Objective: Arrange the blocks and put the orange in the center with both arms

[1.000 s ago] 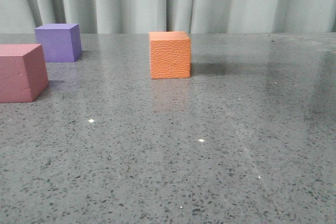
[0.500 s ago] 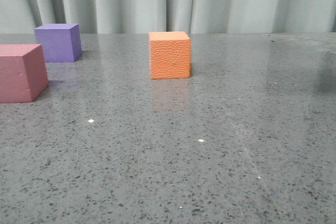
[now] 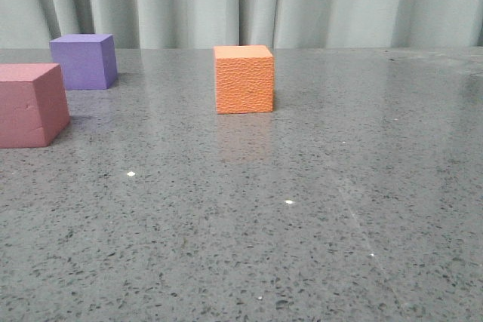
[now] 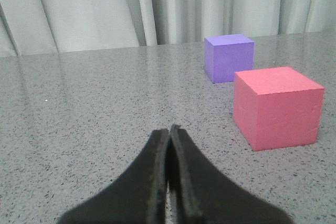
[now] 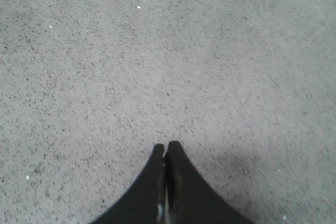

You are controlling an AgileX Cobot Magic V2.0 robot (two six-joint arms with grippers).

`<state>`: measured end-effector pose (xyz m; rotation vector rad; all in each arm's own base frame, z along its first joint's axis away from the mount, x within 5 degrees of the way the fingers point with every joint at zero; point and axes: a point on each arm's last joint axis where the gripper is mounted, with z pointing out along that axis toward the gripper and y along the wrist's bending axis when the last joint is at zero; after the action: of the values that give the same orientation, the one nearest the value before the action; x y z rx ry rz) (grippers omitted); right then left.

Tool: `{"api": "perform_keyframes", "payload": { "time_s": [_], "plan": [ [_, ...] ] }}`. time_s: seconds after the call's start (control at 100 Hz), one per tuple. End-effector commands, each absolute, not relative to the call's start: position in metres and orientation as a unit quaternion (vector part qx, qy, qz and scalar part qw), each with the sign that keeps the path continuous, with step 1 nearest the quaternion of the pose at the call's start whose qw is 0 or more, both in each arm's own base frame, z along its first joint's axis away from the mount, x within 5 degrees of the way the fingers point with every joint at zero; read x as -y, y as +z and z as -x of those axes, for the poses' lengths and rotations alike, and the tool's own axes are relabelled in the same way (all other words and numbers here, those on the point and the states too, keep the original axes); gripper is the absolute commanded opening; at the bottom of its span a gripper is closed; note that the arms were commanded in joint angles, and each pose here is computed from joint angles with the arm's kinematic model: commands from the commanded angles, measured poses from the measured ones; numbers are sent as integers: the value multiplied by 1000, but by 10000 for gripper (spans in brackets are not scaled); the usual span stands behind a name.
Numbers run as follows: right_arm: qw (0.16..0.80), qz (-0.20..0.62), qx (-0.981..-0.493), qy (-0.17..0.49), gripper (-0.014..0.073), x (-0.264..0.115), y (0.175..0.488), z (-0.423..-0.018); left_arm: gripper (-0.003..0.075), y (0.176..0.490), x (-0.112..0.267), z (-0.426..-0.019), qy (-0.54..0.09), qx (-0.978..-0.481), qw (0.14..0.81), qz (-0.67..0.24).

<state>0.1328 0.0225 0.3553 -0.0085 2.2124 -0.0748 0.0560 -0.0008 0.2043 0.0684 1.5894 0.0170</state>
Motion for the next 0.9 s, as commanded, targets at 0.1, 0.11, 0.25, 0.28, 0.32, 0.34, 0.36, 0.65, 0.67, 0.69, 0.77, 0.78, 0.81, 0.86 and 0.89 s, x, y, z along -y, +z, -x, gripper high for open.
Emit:
{"api": "perform_keyframes", "payload": {
  "time_s": [0.1, 0.11, 0.25, 0.28, 0.32, 0.34, 0.36, 0.65, 0.67, 0.69, 0.77, 0.78, 0.81, 0.86, 0.89],
  "plan": [
    [482, -1, -875, -40, -67, -13, 369, -121, -19, 195, 3, -56, 2, -692, 721, -37],
    [482, -1, -875, -40, -67, -13, 369, -121, -19, 195, 3, -56, 2, -692, 721, -37],
    [482, -1, -875, -40, -67, -13, 369, -120, -19, 195, 3, -56, 2, -692, 721, -37],
    [483, -1, -875, -40, -67, -13, 369, -120, -19, 195, 3, -56, 2, -692, 721, -37],
    [484, -1, -874, -39, -67, -13, 369, -121, -19, 195, 3, -56, 2, -692, 721, -37],
    [484, 0, -874, -39, -67, -13, 370, -121, -19, 195, 3, -56, 2, -692, 721, -37],
    [484, 0, -874, -39, -67, -13, 370, -121, -19, 195, 3, -56, 2, -692, 721, -37],
    [578, 49, -814, -10, -67, -14, 354, -111, -19, 195, 3, -56, 2, -692, 721, -37],
    [587, 50, -808, -4, -67, -14, 351, -108, -19, 195, 3, -56, 2, -692, 721, -37],
    [594, 49, -803, 2, -67, -13, 347, -105, -19, 195, 3, -56, 2, -692, 721, -37],
    [615, 30, -788, 23, -67, -8, 330, -94, -19, 195, 3, -56, 2, -692, 721, -37],
    [619, 23, -784, 29, -67, -7, 327, -90, -19, 195, 3, -56, 2, -692, 721, -37],
    [621, 14, -783, 33, -67, -6, 320, -88, -19, 195, 3, -56, 2, -692, 721, -37],
    [626, -5, -779, 39, -67, -3, 308, -81, -19, 195, 3, -56, 2, -692, 721, -37],
    [631, -17, -775, 46, -67, -1, 301, -76, -19, 195, 3, -56, 2, -692, 721, -37]
  ]
}}
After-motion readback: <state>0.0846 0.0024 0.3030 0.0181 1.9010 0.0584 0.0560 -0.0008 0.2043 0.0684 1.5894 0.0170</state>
